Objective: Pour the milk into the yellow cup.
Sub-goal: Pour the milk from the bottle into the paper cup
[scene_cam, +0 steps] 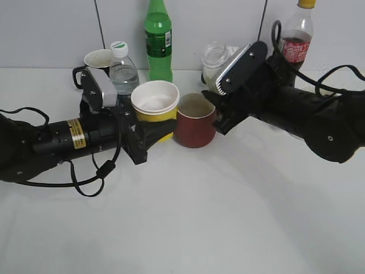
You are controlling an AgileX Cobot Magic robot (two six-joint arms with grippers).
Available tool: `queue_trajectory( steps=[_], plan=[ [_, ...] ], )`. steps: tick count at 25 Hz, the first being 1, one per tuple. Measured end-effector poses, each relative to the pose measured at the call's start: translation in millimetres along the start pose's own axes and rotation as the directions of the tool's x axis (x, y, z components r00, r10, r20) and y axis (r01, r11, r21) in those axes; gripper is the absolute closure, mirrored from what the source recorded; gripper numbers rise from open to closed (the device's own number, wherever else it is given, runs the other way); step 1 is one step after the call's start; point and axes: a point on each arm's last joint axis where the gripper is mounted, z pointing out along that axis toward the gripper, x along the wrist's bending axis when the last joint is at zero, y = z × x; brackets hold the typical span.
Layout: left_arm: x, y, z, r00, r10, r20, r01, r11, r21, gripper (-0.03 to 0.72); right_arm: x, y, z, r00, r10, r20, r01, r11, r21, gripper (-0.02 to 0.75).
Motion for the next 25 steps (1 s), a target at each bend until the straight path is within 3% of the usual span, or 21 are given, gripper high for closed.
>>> queue_trajectory(
  steps=[12,25],
  plan=[
    [-27.3,-1,16,0.997,0.000,0.073,-0.004,0.998,0.058,0.291,0,16,9,0.919,-0.393,-0.016,0.392,0.919,-0.033,0.299],
    [-23.6,2,21,0.997,0.014,0.070,-0.019,0.997,0.070,0.291,0,16,9,0.796,-0.606,-0.009,0.605,0.795,-0.038,0.299]
  ],
)
